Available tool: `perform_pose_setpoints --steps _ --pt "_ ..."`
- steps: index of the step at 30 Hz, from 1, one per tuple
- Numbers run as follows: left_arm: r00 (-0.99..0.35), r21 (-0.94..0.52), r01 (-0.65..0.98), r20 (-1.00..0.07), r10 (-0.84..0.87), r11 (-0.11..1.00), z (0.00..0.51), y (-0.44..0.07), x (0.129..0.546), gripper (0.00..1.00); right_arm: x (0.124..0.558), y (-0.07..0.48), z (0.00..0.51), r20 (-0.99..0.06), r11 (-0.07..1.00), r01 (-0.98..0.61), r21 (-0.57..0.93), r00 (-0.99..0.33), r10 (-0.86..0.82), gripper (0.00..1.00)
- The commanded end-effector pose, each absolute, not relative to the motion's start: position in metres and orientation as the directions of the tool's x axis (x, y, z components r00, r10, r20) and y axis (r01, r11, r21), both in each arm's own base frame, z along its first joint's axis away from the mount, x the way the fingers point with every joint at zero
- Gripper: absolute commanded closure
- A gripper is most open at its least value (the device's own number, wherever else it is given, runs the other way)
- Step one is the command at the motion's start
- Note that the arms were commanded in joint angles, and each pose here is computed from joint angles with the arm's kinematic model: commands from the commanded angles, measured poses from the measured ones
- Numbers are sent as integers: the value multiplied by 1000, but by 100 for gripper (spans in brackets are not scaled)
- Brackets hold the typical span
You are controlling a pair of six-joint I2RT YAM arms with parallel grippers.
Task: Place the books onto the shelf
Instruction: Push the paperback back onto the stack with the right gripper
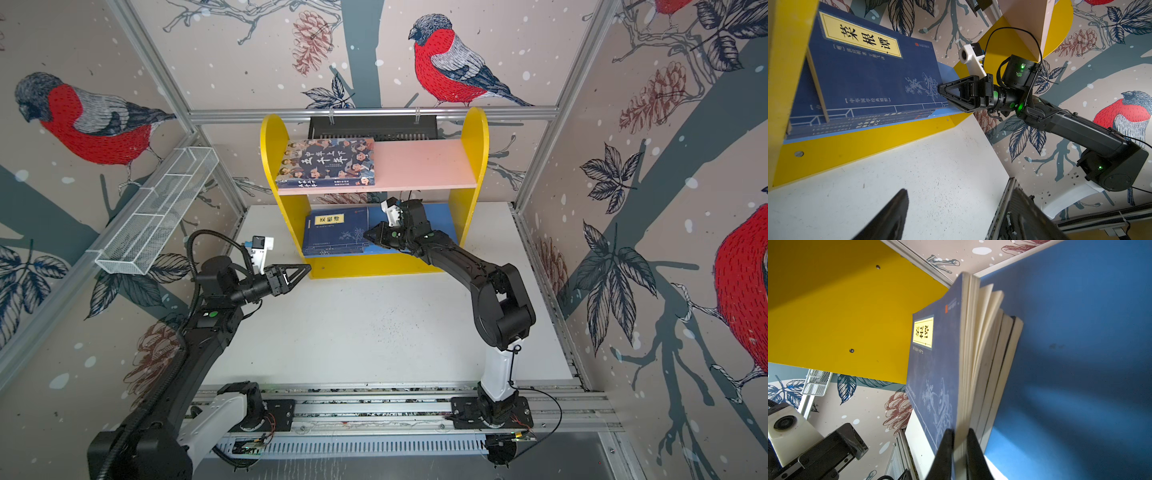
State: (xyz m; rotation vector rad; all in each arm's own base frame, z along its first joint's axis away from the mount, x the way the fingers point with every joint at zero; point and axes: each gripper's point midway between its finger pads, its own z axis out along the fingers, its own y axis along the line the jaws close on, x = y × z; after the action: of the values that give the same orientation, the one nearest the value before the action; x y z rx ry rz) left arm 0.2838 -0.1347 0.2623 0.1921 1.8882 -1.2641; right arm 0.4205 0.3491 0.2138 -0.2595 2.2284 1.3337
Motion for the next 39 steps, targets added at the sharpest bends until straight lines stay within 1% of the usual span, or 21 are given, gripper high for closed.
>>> perform_pose_setpoints --steps 1,6,12,17,21,31,39 --pt "-617 -669 551 -729 -295 499 264 -133 285 22 424 351 214 -559 517 -440 734 -824 94 86" --pt "-586 -627 496 -752 -302 601 259 -120 298 23 424 354 213 -557 515 -437 738 -825 97 86" --pt "-547 -551 367 -779 -305 749 250 -94 317 24 423 357 216 -556 511 -434 742 -824 108 86" --pt "-502 -449 262 -819 -276 855 242 -68 327 25 422 361 216 -556 506 -436 745 -824 108 86" --pt "-496 -427 237 -826 -269 873 237 -63 327 25 422 363 216 -553 503 -435 747 -826 106 86" --pt "-502 -441 265 -822 -268 857 237 -68 325 25 421 369 216 -547 501 -431 750 -830 105 86" --pt "-501 -445 273 -823 -269 853 237 -70 323 25 420 370 213 -545 531 -412 741 -831 116 87"
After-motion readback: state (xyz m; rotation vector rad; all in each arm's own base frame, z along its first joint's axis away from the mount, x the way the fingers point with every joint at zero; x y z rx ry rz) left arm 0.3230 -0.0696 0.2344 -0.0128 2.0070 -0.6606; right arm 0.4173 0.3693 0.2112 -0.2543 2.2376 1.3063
